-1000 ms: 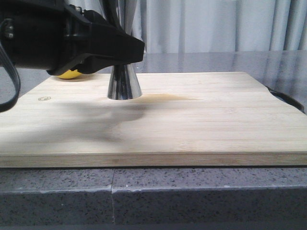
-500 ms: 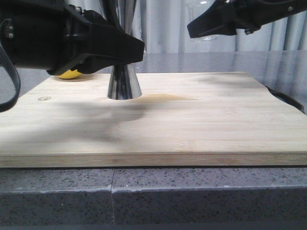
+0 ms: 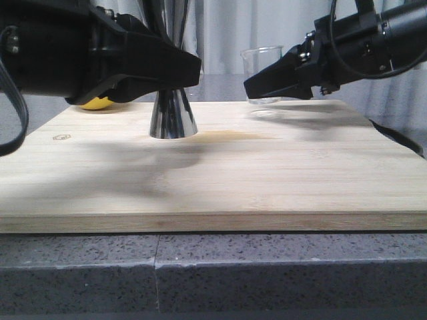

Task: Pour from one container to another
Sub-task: 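Tilt the beaker upright and lower it back onto the board, then open the right gripper and pull it back from the beaker, then lower the steel jigger with the left gripper onto the board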

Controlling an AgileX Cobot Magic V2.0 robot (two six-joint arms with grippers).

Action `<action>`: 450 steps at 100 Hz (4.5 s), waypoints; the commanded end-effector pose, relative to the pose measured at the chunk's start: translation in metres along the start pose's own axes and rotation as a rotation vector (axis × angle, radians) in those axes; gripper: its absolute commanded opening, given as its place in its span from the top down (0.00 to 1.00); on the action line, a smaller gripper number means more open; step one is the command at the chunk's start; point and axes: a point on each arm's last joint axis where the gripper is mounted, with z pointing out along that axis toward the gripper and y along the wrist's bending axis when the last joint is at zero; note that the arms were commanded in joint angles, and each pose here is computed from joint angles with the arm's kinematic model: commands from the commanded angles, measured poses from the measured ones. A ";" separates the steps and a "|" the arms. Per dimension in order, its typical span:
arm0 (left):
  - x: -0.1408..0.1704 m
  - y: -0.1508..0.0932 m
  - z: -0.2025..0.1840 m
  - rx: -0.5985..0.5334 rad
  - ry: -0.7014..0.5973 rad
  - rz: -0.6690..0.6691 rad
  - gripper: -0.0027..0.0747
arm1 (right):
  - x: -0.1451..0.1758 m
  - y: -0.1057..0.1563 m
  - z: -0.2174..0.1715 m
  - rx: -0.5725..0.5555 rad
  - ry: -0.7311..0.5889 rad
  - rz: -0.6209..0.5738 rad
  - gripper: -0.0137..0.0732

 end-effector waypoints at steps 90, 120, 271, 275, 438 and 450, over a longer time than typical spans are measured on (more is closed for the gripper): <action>-0.025 -0.008 -0.002 0.050 -0.150 -0.007 0.99 | 0.002 -0.007 0.006 -0.026 -0.129 -0.009 0.52; -0.026 -0.008 -0.002 0.051 -0.151 -0.007 0.99 | 0.005 -0.008 0.007 -0.014 -0.110 -0.007 0.52; -0.026 -0.008 -0.002 0.051 -0.151 -0.007 0.99 | -0.009 -0.011 0.005 0.000 -0.236 0.036 0.16; -0.026 -0.008 -0.002 0.051 -0.151 -0.007 0.99 | -0.011 -0.010 0.004 -0.004 -0.256 0.038 0.13; -0.009 0.047 -0.002 -0.084 -0.101 0.014 0.99 | -0.176 0.070 -0.100 0.061 -0.561 -0.338 0.12; -0.006 0.048 0.001 -0.081 -0.095 0.009 0.99 | -0.176 0.070 -0.100 0.060 -0.557 -0.340 0.12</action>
